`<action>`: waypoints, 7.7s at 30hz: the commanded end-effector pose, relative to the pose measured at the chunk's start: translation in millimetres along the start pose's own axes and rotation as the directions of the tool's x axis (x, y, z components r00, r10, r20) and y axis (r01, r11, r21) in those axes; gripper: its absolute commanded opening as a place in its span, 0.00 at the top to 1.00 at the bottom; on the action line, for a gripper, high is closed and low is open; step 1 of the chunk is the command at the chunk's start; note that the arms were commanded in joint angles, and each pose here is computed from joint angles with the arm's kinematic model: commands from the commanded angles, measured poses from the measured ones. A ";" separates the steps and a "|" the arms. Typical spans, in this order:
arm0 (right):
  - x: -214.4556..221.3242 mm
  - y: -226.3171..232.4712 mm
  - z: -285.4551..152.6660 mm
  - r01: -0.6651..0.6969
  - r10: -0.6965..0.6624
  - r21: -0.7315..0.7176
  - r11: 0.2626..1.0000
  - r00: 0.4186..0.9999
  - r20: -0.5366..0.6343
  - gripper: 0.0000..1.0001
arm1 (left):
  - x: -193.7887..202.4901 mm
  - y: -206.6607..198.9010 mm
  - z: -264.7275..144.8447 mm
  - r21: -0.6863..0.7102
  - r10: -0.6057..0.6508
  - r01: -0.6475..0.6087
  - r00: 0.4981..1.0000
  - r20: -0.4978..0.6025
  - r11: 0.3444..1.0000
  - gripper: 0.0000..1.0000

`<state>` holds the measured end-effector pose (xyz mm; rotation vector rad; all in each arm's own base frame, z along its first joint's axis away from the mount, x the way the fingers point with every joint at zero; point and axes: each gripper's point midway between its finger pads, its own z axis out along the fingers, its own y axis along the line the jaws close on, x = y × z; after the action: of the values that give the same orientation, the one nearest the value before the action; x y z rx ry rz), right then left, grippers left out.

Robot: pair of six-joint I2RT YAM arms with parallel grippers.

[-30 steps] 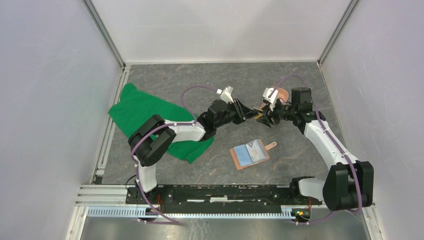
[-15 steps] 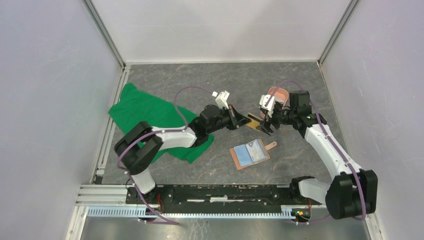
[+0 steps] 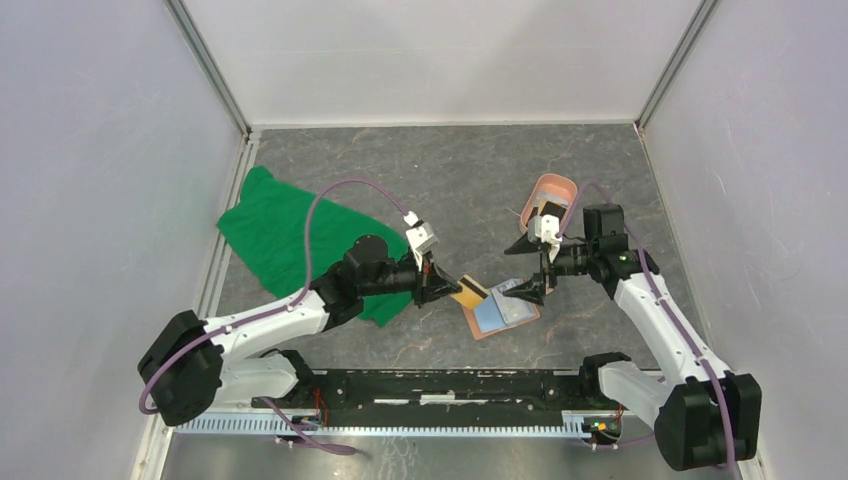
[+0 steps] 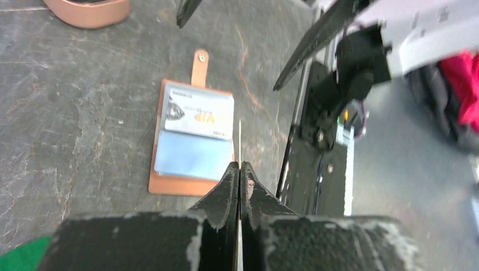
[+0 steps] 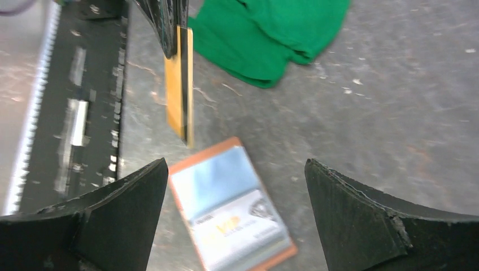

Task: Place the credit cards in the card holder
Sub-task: Pick up the credit card from the storage box, then insert the credit card into the card holder.

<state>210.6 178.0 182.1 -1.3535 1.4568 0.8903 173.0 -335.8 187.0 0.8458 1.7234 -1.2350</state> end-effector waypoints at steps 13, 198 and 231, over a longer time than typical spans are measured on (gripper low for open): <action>-0.1 41.3 37.9 -0.238 0.269 -0.236 0.942 0.957 0.107 0.31 | 18.4 -21.8 13.8 0.230 0.239 -0.197 0.956 -0.171 0.953 0.98; 157.2 16.7 25.8 -0.588 0.697 0.375 0.717 0.623 -0.355 0.41 | 144.1 48.1 59.4 -0.405 -0.617 0.596 0.781 0.093 0.693 0.83; 123.6 51.9 26.0 -0.284 0.142 -0.122 0.951 0.753 -0.643 0.13 | 100.8 36.2 29.5 -0.344 -0.553 0.581 0.812 0.185 0.738 0.77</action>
<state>174.1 169.8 43.0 -1.6511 2.2044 0.7423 166.8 -346.8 65.8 -0.0475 2.2195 -1.2074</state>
